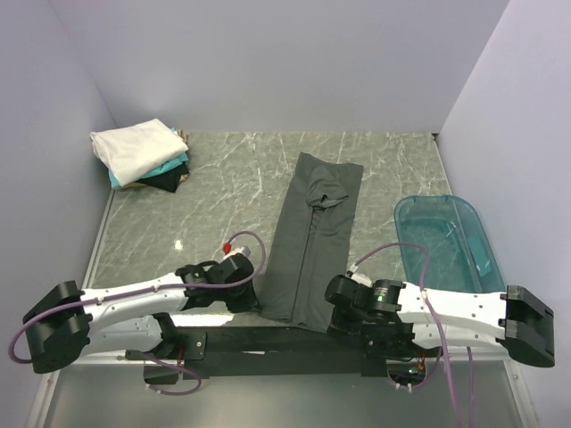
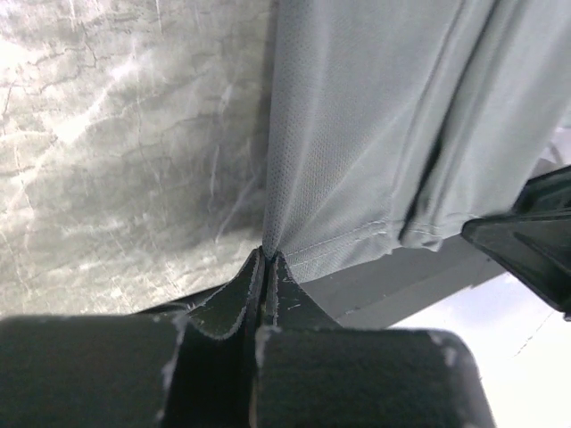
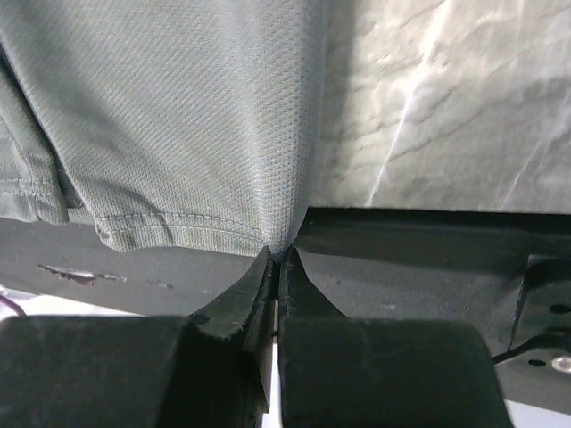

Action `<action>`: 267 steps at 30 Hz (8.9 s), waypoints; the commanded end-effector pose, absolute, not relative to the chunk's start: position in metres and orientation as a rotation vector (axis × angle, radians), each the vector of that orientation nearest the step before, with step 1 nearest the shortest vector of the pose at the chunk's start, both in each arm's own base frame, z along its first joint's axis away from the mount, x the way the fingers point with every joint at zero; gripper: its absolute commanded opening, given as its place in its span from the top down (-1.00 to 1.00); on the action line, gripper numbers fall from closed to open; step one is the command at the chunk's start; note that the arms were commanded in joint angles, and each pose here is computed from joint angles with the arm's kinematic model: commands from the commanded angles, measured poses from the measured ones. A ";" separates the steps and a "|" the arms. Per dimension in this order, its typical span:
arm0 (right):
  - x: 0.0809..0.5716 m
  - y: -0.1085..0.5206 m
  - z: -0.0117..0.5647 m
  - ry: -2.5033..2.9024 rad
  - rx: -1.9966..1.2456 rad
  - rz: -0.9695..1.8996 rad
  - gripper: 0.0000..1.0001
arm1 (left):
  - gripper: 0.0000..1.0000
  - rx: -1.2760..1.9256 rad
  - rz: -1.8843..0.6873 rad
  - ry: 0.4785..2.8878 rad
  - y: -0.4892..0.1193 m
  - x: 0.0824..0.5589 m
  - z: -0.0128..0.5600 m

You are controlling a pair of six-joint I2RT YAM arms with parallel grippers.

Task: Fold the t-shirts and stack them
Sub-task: Fold the tshirt

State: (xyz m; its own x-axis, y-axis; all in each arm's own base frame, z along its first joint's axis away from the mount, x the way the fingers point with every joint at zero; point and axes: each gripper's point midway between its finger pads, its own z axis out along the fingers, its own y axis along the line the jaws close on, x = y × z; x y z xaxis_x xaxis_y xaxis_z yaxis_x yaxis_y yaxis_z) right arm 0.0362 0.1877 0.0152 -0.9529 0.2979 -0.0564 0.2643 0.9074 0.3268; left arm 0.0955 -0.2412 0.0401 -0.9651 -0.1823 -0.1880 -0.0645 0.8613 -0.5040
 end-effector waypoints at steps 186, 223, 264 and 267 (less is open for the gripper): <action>0.214 0.138 0.003 2.868 0.504 0.360 0.32 | -0.25 0.015 -0.764 2.753 -0.265 0.286 0.047; 0.212 0.139 -0.002 2.917 0.455 0.347 0.74 | 0.52 -0.035 -0.593 2.863 -0.267 0.274 0.006; 0.123 0.140 0.067 2.792 0.482 0.433 1.00 | 0.99 -0.151 -0.717 2.633 -0.240 0.171 0.099; 0.114 0.136 0.081 2.758 0.506 0.468 1.00 | 0.99 -0.141 -0.749 2.645 -0.240 0.151 0.106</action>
